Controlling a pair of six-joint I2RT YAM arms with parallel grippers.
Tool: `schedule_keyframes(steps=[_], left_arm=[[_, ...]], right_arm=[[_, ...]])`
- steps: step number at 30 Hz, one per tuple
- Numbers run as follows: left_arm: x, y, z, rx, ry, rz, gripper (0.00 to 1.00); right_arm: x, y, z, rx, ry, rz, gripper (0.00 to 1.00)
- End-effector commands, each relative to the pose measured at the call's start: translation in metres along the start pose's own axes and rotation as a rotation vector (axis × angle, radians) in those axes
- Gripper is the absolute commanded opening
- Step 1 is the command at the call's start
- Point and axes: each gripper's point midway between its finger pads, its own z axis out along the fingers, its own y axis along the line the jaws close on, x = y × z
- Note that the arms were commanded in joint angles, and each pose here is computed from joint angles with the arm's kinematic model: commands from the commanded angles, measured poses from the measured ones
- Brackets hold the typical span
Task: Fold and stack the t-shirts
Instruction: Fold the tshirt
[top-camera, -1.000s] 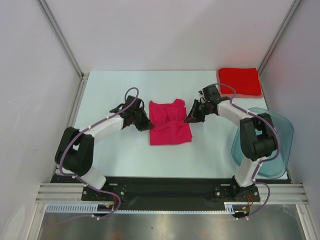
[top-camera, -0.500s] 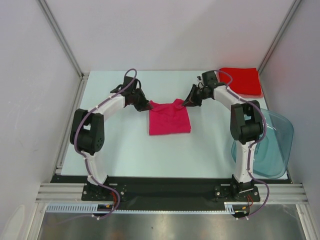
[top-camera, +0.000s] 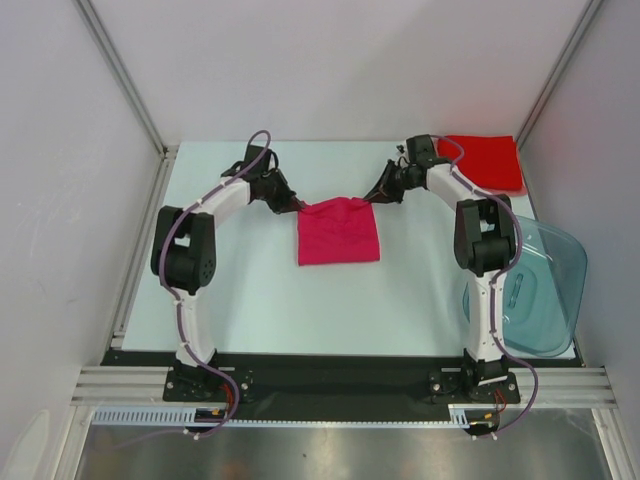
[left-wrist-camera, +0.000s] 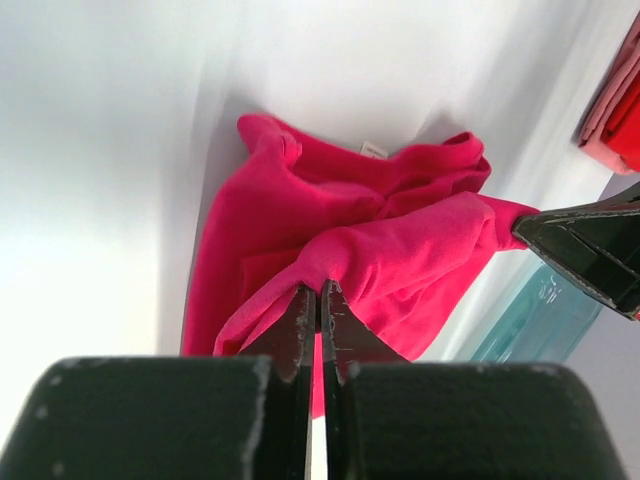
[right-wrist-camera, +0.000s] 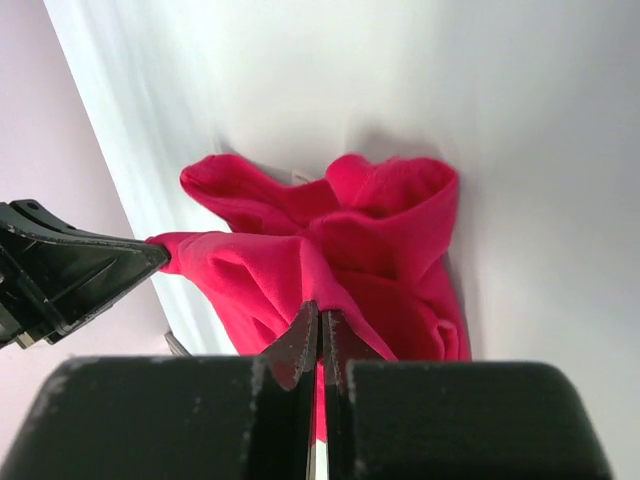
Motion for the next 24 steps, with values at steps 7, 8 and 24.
schedule_keyframes(steps=[7, 8, 24], left_arm=[[-0.031, -0.011, 0.004, 0.062, -0.035, 0.011, 0.02], [-0.034, -0.012, 0.004, 0.068, -0.039, 0.009, 0.02], [-0.1, -0.033, -0.03, -0.03, -0.214, 0.272, 0.28]], right_arm=[[-0.027, 0.007, 0.006, -0.074, -0.018, 0.008, 0.0], [-0.029, 0.006, 0.007, -0.074, -0.02, 0.006, 0.0], [-0.092, -0.001, -0.024, -0.093, -0.131, -0.021, 0.31]])
